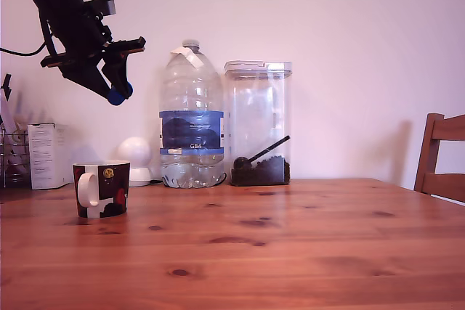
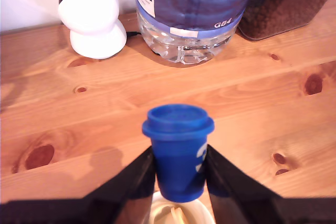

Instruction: Pick up the coffee capsules from the table one by one and drop them inside the nearest coffee cup

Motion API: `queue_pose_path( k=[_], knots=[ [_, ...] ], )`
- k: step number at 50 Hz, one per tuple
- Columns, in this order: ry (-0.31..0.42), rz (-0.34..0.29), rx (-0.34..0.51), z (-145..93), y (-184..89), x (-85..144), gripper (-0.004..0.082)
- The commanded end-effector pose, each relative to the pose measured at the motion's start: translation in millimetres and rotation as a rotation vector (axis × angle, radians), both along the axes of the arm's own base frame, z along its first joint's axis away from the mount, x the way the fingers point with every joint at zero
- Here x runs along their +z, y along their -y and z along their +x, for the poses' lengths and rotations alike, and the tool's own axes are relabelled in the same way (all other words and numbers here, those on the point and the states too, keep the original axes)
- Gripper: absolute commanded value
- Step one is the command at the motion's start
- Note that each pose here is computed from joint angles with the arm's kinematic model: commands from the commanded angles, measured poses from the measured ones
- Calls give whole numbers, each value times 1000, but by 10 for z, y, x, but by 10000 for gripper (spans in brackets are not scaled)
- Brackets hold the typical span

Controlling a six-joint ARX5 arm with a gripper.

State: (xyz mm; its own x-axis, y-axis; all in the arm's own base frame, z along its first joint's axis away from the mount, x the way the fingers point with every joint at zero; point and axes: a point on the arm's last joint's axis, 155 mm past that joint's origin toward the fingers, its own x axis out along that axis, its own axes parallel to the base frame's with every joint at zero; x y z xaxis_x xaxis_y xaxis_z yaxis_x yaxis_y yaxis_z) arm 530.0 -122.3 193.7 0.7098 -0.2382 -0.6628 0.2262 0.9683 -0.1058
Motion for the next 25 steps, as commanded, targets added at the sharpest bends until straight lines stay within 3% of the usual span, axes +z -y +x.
queue_pose_path(
  k=[1,25],
  knots=[
    [14,6,-25,-31,94,-10,178],
    [38,29,-39,-13,112,2,178]
  ],
)
